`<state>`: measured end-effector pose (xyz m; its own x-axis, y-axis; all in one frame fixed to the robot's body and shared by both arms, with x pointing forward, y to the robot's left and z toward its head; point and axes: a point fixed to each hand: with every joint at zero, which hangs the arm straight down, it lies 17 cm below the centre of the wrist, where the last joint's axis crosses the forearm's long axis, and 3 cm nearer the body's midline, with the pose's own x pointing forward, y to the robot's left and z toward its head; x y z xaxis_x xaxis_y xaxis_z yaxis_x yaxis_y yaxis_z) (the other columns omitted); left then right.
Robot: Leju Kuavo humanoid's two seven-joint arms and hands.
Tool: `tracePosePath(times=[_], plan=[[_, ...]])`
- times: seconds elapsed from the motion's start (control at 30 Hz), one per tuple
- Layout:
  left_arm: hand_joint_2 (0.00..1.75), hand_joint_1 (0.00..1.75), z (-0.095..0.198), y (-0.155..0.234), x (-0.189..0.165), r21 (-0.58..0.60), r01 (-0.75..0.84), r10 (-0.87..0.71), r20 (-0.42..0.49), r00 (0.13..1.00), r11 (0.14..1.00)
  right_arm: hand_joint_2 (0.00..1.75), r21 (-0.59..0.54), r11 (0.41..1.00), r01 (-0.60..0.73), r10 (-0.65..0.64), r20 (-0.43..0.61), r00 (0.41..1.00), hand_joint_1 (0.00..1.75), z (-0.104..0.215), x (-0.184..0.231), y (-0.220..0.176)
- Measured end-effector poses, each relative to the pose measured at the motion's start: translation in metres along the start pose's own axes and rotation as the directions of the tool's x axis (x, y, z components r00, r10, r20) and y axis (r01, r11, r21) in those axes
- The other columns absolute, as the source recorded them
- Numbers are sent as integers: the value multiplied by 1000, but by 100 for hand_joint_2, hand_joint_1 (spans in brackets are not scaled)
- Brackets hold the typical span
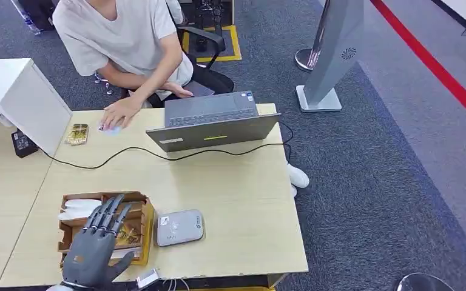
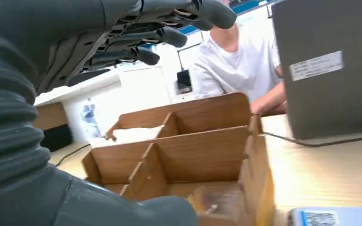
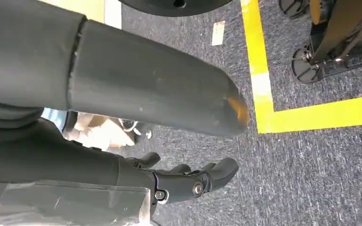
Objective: Pass the card to the sensor for recognition and then transmit it.
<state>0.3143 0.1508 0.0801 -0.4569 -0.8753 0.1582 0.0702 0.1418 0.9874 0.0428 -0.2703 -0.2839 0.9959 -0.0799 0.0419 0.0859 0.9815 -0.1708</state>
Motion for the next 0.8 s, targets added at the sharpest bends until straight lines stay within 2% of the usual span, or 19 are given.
tracePosePath(times=[0.4,0.8], plan=[[175,0,39,-12,-70,-33,-19,11,-227,974,999,0,-2,1000,5,-5,-8,1000,0,0,-3,-1],[175,0,49,-11,-97,-34,-24,13,-302,953,999,0,-1,1000,14,-14,-15,1000,0,0,-4,-1]])
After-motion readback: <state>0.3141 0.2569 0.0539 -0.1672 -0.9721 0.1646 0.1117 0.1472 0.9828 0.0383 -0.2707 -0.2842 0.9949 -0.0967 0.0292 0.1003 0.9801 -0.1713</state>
